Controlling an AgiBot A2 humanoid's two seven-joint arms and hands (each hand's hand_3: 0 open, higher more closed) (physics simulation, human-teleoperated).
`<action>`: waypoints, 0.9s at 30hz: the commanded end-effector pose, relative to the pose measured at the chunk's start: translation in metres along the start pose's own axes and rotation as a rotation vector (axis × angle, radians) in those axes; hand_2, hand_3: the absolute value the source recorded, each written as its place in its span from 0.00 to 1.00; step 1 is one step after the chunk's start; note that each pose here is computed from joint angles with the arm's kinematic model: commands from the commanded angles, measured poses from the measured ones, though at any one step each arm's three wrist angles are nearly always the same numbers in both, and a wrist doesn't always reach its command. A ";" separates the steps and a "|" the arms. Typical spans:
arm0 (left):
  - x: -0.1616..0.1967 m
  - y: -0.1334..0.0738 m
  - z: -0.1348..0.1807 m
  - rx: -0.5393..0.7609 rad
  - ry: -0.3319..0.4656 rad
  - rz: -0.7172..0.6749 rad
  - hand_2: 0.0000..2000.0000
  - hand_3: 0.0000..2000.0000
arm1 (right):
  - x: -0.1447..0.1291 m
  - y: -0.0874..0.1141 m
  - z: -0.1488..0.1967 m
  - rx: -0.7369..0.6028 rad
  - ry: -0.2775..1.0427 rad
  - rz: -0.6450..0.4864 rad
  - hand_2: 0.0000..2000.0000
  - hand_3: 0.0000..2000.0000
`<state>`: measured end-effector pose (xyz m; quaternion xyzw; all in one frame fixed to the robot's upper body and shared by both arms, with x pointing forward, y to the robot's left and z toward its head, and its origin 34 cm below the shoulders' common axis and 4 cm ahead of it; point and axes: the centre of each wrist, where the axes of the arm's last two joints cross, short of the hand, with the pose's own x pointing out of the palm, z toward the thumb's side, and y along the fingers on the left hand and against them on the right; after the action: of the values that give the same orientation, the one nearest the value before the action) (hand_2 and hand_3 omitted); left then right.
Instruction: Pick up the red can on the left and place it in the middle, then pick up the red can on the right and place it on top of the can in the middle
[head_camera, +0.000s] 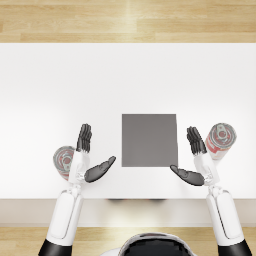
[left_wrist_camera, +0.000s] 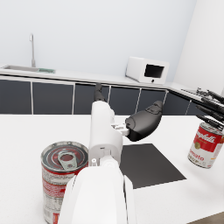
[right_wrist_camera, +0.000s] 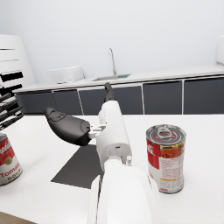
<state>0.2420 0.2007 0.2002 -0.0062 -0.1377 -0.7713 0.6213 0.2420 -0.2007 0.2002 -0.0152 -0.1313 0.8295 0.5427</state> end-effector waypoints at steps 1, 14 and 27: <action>0.000 0.000 0.000 0.000 0.000 0.000 0.00 0.00 | 0.000 0.000 0.000 0.000 0.000 0.000 0.00 0.00; 0.000 0.000 0.000 0.000 0.000 0.000 0.00 0.00 | 0.000 0.000 0.000 0.000 0.000 0.000 0.00 0.00; -0.009 -0.001 0.024 0.190 0.045 -0.035 0.00 0.00 | -0.008 0.002 0.022 -0.180 0.043 -0.134 0.00 0.00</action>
<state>0.2395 0.2057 0.2078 0.0725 -0.1662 -0.7774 0.6023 0.2406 -0.2034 0.2076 -0.0729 -0.1658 0.7852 0.5921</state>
